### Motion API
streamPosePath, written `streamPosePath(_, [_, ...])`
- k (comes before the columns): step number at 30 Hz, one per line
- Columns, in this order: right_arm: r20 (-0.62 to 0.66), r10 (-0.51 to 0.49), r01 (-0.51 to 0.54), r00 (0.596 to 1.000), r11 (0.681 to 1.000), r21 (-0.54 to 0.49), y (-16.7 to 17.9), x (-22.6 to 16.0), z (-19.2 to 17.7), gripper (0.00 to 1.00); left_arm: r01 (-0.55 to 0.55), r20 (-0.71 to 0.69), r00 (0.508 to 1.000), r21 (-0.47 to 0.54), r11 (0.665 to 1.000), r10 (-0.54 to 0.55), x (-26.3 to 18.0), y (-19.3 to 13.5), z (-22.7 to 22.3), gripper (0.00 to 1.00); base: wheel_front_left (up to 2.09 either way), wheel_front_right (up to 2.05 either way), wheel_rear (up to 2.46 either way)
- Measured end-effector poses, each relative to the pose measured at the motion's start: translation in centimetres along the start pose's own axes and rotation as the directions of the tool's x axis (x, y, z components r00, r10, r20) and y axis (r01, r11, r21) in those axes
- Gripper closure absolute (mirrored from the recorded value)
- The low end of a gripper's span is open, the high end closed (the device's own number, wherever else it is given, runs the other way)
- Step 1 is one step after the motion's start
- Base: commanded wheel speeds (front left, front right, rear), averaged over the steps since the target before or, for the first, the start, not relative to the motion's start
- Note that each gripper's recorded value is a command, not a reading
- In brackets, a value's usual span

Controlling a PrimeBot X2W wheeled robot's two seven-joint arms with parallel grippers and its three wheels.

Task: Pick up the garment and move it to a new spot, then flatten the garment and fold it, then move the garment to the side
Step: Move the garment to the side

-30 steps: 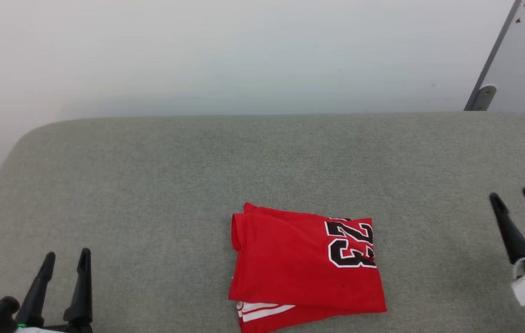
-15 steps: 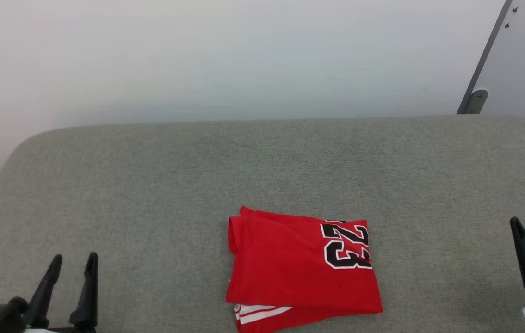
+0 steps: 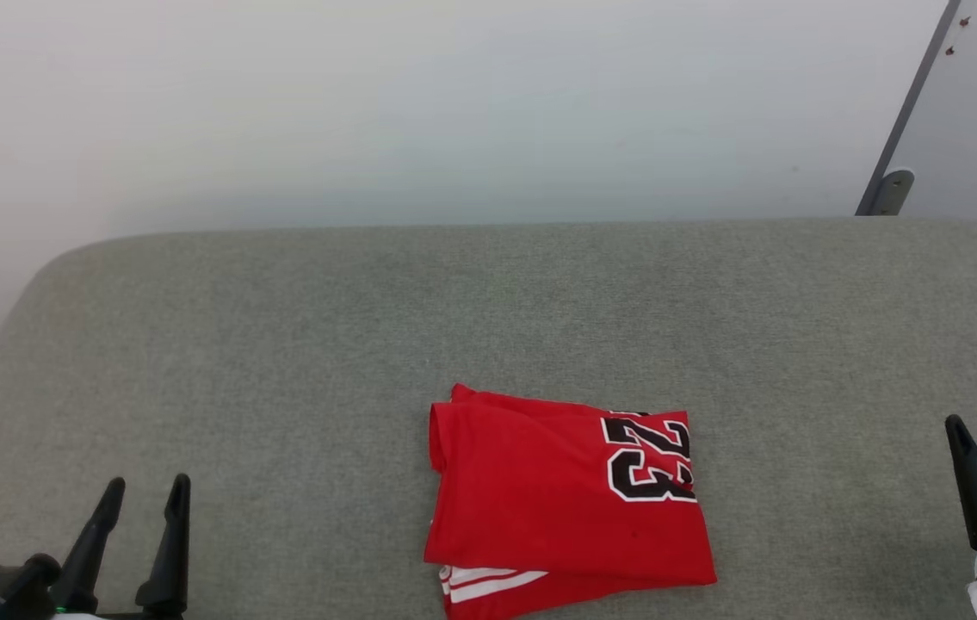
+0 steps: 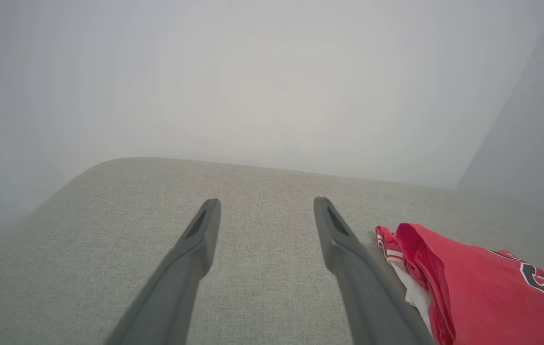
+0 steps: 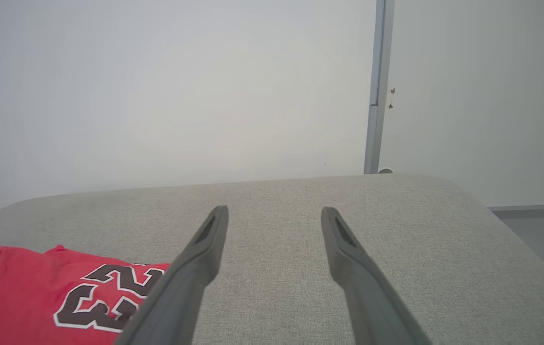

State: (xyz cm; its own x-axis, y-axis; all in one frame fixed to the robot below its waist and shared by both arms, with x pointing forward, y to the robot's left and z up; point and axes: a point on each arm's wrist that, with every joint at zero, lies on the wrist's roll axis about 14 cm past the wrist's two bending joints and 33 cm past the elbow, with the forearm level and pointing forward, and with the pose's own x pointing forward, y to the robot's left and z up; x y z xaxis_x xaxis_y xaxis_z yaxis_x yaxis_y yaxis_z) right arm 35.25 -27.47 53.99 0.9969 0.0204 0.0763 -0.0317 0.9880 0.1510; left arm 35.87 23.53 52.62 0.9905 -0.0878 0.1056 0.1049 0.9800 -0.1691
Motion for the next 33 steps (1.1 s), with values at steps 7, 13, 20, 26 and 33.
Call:
streamPosePath(7, [-0.028, 0.032, -0.031, 0.999, 0.999, 0.011, 1.3, 0.7, -0.6, 0.00, -0.029, 0.000, 1.000, -0.003, 1.000, 0.029, -0.6, 0.9, 0.2, 0.00, 0.00, 0.00, 0.00])
streamPosePath(13, [-0.099, 0.101, -0.098, 0.990, 0.995, 0.036, 3.9, 1.8, -2.3, 0.00, -0.076, -0.003, 0.997, -0.010, 0.997, 0.076, -1.6, 2.0, 0.3, 0.00, 0.00, 0.00, 0.00])
streamPosePath(20, [-0.224, 0.237, -0.223, 0.945, 0.971, 0.083, 8.9, 4.0, -5.3, 0.00, -0.122, -0.029, 0.992, -0.017, 0.992, 0.122, -3.0, 2.9, -0.3, 0.00, 0.00, 0.00, 0.00])
streamPosePath(26, [-0.422, 0.278, -0.257, 0.863, 0.960, 0.107, 10.6, 5.0, -9.9, 0.00, -0.165, -0.049, 0.985, -0.026, 0.986, 0.164, -3.7, 3.8, -1.0, 0.00, 0.00, 0.00, 0.00])
streamPosePath(33, [-0.639, 0.292, -0.253, 0.711, 0.955, 0.155, 11.5, 4.8, -14.9, 0.00, -0.217, -0.082, 0.973, -0.030, 0.976, 0.214, -4.4, 4.8, -2.1, 0.00, 0.00, 0.00, 0.00])
